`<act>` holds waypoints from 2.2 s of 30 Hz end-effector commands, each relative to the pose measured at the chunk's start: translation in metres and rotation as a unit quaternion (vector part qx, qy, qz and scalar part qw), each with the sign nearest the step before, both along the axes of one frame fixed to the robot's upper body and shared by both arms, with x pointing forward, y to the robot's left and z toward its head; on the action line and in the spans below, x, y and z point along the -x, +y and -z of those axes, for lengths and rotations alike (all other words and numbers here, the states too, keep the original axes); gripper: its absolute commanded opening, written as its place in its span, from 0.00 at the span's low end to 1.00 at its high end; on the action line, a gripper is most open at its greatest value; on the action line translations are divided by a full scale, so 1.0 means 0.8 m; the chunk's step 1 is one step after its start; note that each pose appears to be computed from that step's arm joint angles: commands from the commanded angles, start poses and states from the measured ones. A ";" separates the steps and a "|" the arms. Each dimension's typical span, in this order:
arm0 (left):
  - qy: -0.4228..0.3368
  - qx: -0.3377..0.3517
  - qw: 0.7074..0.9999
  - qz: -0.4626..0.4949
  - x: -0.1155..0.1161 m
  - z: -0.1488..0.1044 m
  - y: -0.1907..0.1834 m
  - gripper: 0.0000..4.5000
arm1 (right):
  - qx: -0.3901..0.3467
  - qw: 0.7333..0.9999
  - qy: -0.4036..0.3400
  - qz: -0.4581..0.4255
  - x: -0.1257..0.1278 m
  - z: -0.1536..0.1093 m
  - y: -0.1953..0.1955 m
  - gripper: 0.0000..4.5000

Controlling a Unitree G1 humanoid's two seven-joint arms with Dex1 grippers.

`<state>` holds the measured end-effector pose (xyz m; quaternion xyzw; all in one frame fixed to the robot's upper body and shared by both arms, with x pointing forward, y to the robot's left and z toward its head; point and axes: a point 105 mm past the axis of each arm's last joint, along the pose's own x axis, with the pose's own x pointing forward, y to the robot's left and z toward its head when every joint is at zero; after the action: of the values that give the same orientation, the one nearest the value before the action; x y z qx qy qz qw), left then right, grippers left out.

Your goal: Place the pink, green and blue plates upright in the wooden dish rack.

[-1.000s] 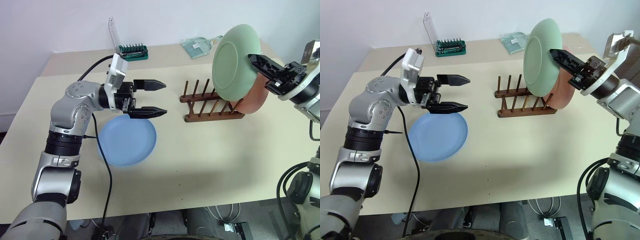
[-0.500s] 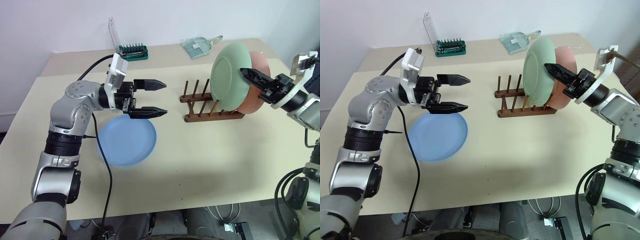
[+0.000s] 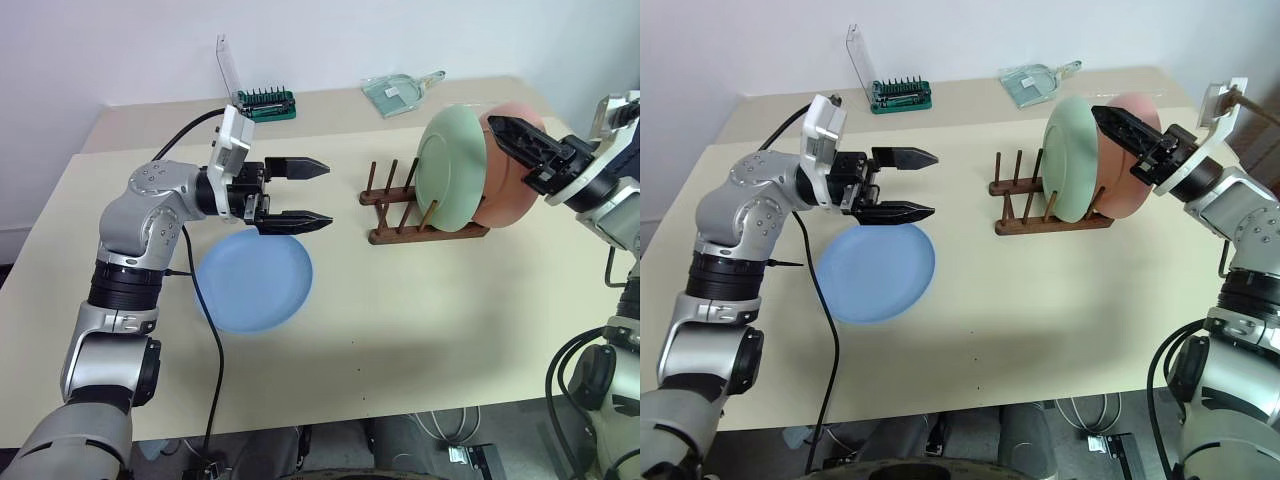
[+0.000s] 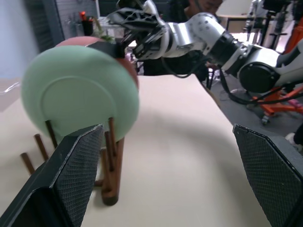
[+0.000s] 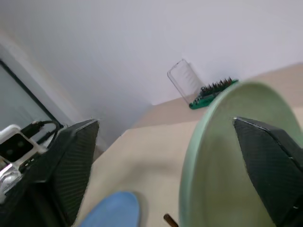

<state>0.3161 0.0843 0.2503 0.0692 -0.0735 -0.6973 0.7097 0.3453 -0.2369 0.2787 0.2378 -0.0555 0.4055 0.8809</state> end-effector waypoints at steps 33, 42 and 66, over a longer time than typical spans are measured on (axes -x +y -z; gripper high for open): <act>0.273 -0.213 0.836 -0.426 -0.081 0.065 0.206 1.00 | 0.238 0.927 -0.171 -0.233 0.132 0.024 0.123 0.99; 0.473 -0.229 0.737 -0.425 -0.057 0.128 0.185 1.00 | 0.224 0.932 -0.179 -0.221 0.124 0.022 0.125 0.99; 0.524 -0.344 0.690 -0.362 -0.046 0.169 0.161 0.25 | 0.240 0.937 -0.181 -0.179 0.118 0.013 0.111 1.00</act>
<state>0.3559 0.2154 0.1207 -0.0404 0.5794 -0.2824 0.7635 0.2522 -0.1453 0.2558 -0.0328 -0.0488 0.5999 0.7979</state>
